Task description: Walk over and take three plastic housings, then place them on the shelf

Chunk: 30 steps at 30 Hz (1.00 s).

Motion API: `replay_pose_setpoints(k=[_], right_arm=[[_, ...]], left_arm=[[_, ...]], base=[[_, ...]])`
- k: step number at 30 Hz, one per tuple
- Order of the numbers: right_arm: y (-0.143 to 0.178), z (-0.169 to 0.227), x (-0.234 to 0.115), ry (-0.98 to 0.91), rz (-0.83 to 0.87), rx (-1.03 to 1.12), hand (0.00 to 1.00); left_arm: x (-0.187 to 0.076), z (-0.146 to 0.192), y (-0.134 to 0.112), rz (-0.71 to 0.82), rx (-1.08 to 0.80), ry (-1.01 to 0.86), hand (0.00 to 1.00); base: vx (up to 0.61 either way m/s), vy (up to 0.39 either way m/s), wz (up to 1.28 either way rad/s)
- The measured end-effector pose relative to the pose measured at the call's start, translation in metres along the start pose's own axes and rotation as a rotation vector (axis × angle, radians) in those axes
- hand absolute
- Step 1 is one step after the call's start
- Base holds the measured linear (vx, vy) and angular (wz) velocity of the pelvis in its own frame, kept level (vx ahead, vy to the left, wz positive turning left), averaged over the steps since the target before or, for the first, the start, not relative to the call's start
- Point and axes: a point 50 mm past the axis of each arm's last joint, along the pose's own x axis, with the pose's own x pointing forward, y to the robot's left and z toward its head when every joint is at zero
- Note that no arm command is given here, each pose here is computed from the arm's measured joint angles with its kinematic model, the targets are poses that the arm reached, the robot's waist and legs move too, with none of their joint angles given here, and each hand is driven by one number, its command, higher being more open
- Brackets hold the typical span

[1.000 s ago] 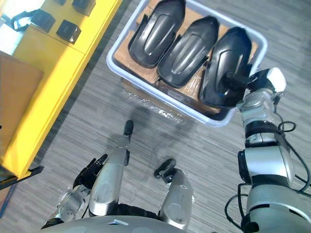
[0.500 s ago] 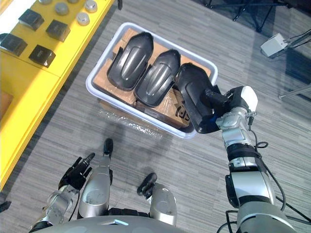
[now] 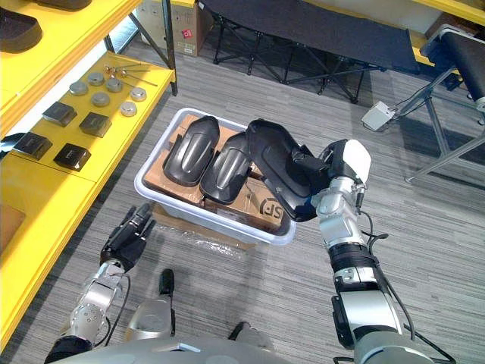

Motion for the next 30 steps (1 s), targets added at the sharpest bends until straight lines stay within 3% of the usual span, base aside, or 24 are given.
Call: replay_pose_setpoints(k=[7,16,23,29,30], right_arm=[[0.016,0.018,-0.007,-0.119,0.044,-0.006,0.0],[0.031,0.046,-0.02,-0.282,0.095,0.047,0.0],[0.067,0.067,-0.048,-0.379,0.219,0.115,0.0],[0.077,0.072,-0.058,-0.397,0.251,0.139,0.0],[0.08,0.073,-0.06,-0.404,0.259,0.14,0.0]], left_arm=[[0.017,-0.016,-0.03,-0.1,-0.003,0.156,1.0],[0.03,-0.029,-0.067,-0.248,0.05,0.223,1.0],[0.038,-0.044,-0.111,-0.422,0.09,0.251,1.0],[0.039,-0.041,-0.114,-0.399,0.029,0.218,1.0],[0.039,-0.041,-0.113,-0.39,0.027,0.216,0.0]], base=[[-0.05,-0.001,-0.1],[-0.04,-0.009,-0.11],[0.0,0.0,0.0],[0.0,0.0,0.0],[0.0,0.0,0.0]])
